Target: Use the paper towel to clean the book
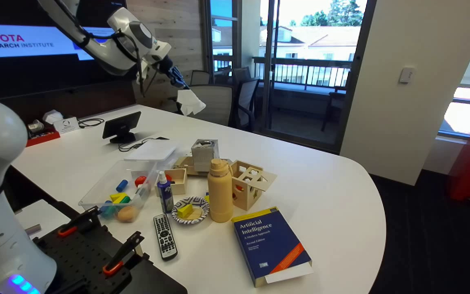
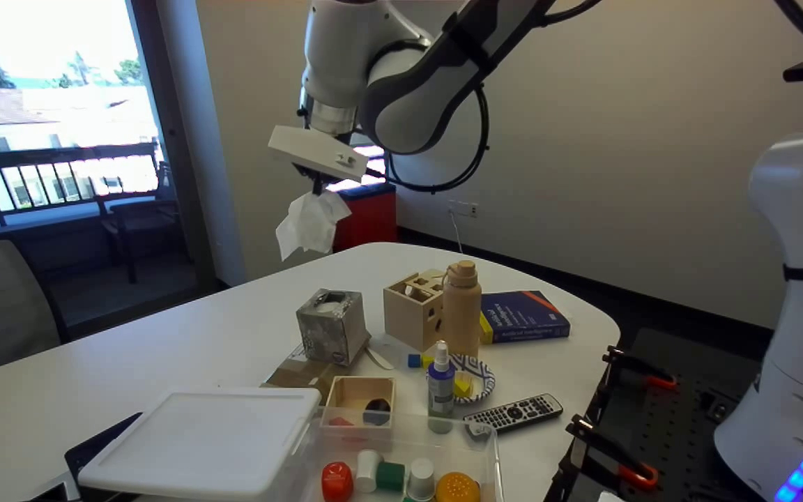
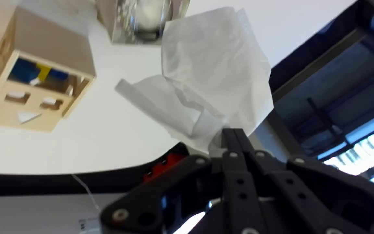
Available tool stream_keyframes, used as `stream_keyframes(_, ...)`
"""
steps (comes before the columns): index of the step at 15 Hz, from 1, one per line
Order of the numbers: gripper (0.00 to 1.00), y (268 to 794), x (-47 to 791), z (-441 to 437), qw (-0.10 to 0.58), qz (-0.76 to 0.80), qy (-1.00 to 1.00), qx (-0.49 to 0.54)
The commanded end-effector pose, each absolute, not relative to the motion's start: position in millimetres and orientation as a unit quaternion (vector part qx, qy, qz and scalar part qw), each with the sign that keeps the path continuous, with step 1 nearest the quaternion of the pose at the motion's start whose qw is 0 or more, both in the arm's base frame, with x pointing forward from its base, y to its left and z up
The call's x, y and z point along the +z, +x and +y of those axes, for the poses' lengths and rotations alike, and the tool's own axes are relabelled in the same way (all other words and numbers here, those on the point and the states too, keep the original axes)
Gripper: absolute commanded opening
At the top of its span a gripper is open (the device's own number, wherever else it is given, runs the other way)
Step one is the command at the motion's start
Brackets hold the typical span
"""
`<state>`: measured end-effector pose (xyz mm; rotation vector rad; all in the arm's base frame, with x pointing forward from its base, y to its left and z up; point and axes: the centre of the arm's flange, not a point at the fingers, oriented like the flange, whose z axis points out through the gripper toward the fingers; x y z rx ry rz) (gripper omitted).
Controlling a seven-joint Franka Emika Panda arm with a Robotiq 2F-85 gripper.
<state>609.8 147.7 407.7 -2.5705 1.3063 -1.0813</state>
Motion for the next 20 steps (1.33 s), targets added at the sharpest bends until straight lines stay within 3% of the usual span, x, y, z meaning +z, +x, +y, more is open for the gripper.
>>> stream_keyframes(1,0.0,562,471,92,-0.029,0.477,-0.791,-0.381)
stream_keyframes(5,0.0,547,505,-9,-0.081,0.527,-0.762,-0.368)
stream_keyframes(9,0.0,530,498,-113,-0.074,0.553,-0.764,-0.322)
stream_keyframes(15,0.0,508,414,-235,-0.043,0.569,-0.786,-0.236)
stream_keyframes(20,0.0,500,311,-288,-0.047,0.586,-0.792,-0.164)
